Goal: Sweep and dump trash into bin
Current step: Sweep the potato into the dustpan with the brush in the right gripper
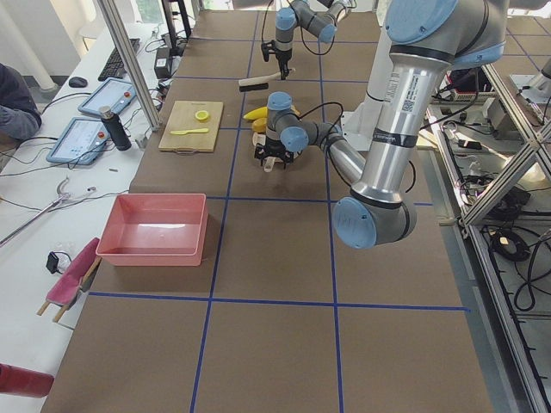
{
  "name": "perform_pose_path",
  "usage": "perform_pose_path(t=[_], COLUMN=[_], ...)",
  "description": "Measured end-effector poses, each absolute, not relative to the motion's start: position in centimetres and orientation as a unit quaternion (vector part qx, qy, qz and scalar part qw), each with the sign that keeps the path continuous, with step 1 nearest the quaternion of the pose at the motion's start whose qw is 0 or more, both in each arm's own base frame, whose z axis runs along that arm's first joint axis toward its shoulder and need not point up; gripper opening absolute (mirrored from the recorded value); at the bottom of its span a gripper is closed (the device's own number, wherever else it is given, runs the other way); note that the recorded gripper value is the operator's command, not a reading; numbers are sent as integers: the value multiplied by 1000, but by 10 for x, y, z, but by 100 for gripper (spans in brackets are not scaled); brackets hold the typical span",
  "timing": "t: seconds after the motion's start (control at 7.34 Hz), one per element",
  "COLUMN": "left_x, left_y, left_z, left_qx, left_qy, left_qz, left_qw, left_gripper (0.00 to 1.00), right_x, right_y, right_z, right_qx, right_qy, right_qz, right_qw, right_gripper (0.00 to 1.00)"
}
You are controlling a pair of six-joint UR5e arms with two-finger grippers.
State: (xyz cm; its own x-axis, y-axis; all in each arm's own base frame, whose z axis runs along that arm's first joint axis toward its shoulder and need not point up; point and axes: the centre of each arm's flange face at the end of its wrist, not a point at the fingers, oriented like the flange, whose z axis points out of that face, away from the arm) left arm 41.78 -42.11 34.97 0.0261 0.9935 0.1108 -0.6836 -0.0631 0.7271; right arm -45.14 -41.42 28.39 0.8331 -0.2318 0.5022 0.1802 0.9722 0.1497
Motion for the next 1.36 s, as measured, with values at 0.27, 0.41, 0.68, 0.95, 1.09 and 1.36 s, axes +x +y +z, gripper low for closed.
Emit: perform_pose_path(t=[0.27, 0.41, 0.68, 0.95, 1.09, 1.36], left_x=[417, 416, 414, 413, 413, 413], left_y=[-419, -419, -419, -419, -419, -419], left_z=[350, 349, 347, 346, 345, 345], left_qx=[319, 320, 322, 324, 325, 325], left_qy=[250, 251, 252, 253, 253, 253], left_qz=[656, 655, 654, 653, 653, 653], left_qw=[637, 637, 636, 636, 636, 635], left_gripper=[93, 93, 93, 93, 93, 93], right_x=[-500, -518, -543, -563, -569, -584], right_y=[-409, -394, -360, -336, -328, -312], right_z=[271, 266, 247, 202, 185, 165], right_qx=[40, 36, 29, 41, 49, 65], right_qy=[-261, -262, -276, -303, -314, -340], right_qz=[-116, -118, -118, -123, -124, -118], right_qw=[957, 957, 953, 944, 940, 931], right_gripper=[0, 0, 0, 0, 0, 0])
